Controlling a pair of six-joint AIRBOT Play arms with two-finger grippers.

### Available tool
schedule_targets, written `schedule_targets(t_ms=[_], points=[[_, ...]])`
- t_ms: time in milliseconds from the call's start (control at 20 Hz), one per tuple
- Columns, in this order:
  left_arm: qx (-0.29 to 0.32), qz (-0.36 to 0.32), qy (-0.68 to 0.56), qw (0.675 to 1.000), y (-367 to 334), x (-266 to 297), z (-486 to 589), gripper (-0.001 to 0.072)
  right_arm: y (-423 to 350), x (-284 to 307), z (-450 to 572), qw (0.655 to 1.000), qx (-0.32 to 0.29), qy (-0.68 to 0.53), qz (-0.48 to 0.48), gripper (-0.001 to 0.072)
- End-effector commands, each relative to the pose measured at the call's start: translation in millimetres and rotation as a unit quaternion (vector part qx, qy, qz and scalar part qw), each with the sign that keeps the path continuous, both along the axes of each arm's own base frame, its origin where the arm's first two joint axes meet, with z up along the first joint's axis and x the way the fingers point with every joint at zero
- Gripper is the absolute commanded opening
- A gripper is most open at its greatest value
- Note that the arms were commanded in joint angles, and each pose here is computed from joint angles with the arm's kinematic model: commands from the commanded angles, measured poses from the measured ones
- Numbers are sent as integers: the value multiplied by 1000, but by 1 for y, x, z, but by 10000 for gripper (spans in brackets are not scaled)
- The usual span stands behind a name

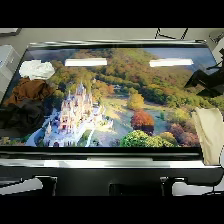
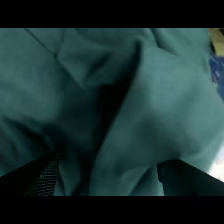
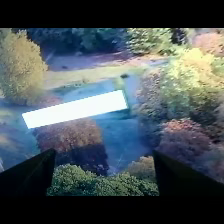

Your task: Fold the clothes and pants, and hang the long-sleeved shirts on hangers.

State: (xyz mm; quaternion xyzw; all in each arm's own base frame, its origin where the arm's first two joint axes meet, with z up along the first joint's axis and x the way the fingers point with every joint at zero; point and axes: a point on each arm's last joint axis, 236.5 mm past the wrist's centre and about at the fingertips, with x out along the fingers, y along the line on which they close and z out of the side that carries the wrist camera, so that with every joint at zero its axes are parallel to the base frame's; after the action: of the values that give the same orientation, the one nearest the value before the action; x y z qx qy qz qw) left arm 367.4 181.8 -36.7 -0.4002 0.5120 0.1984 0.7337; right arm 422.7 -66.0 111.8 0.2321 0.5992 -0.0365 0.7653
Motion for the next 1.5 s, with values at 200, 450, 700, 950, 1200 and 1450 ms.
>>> schedule_targets(t_ms=[200,450,700,950,1200,1450], points=[[-38,-25,-22,999,-12,21,-57,720,16,-23,-2,998,38,57,-17,668],[-63,-43,-23,997,-33,24,-52,25,23,-30,-1,996,53,71,-13,668],[-6,-14,-225,974,-40,61,106,21,23,-31,-1,996,51,72,-4,667],[85,-117,-494,857,-180,8,345,20,26,-26,1,997,56,60,3,665],[-83,-178,-678,709,-329,-84,477,20,39,-13,18,997,76,7,23,666],[-136,-262,-629,719,-449,-56,420,20,33,-10,59,996,33,-78,26,668]])
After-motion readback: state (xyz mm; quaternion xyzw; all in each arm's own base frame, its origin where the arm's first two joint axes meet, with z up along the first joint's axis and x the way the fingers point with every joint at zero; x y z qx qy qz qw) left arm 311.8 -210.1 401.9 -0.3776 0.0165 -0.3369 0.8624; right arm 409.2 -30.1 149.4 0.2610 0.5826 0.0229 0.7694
